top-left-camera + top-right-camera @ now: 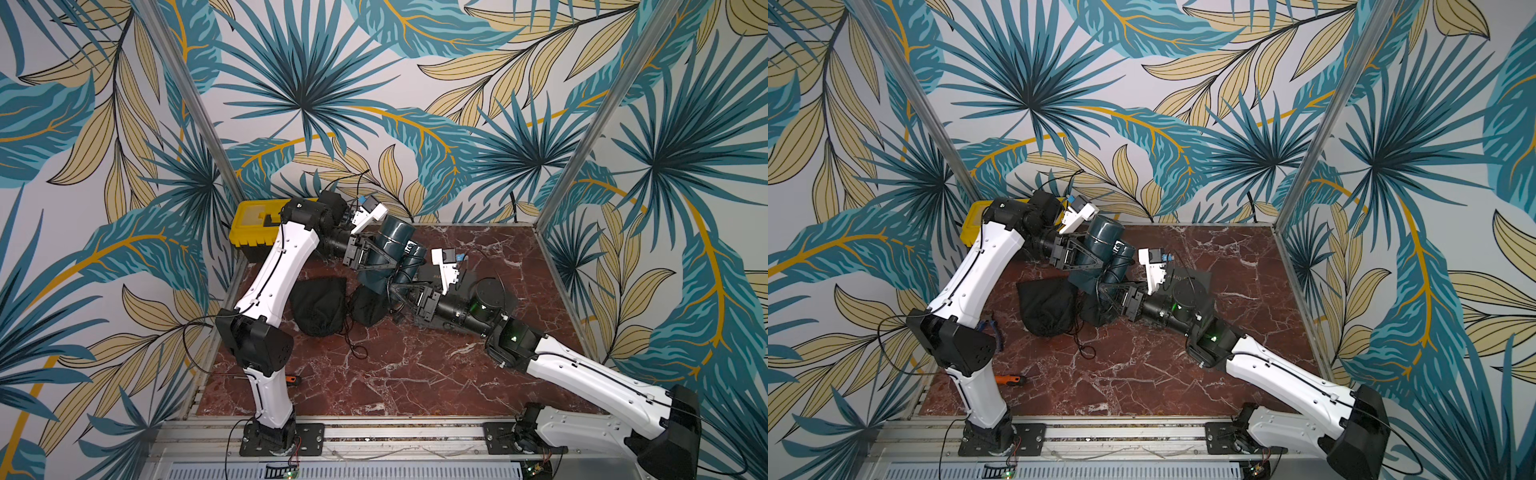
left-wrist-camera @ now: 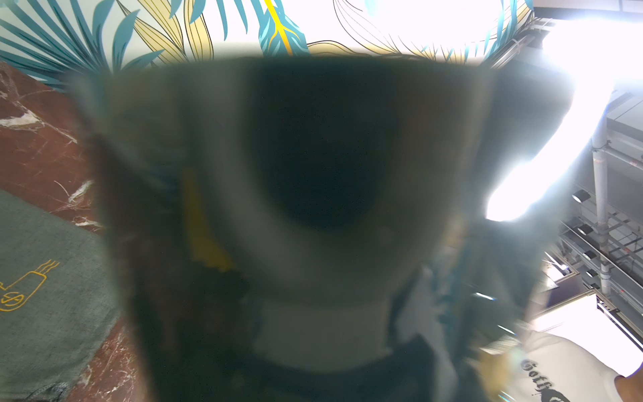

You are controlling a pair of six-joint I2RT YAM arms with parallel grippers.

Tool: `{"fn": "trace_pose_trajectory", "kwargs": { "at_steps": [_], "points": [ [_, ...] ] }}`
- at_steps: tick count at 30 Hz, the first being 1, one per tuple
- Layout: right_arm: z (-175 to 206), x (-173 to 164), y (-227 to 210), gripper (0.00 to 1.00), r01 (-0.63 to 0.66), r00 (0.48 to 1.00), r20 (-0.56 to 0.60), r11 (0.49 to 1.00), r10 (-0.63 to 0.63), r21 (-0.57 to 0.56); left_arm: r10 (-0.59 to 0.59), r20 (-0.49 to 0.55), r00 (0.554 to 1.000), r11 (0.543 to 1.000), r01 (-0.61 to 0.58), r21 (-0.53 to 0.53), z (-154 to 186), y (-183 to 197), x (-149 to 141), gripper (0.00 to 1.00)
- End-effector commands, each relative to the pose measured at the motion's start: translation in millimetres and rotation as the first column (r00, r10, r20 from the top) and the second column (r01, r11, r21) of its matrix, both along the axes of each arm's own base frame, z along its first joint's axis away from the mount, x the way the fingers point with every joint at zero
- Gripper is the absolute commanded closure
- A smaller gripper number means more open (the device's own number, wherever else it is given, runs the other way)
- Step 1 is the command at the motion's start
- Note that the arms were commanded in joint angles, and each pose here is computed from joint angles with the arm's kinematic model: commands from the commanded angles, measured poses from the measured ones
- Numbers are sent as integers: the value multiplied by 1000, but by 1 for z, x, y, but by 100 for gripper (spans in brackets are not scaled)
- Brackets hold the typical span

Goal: Pack away hair dryers
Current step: Adjust the hair dryer.

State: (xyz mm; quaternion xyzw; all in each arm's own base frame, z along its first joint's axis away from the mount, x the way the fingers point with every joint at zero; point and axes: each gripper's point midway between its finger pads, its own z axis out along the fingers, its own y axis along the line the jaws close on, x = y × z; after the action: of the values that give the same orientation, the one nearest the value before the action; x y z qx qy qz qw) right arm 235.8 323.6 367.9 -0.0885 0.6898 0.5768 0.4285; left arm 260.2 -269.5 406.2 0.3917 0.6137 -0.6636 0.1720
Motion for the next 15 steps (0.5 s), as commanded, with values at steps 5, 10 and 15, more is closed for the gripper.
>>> {"fn": "trace_pose_trajectory", "kwargs": {
  "at_steps": [5,10,15],
  "points": [
    [12,7,-8,96,68,996,53,997,-70,37,-58,-73,996,996,53,-72,17,-5,-24,94],
    [16,8,-17,100,109,991,73,994,-110,24,-60,-85,995,996,54,-70,13,-6,-24,88],
    [27,6,-19,100,110,989,95,993,-114,37,-66,-91,994,996,61,-58,8,-9,-24,77]
  ]
}}
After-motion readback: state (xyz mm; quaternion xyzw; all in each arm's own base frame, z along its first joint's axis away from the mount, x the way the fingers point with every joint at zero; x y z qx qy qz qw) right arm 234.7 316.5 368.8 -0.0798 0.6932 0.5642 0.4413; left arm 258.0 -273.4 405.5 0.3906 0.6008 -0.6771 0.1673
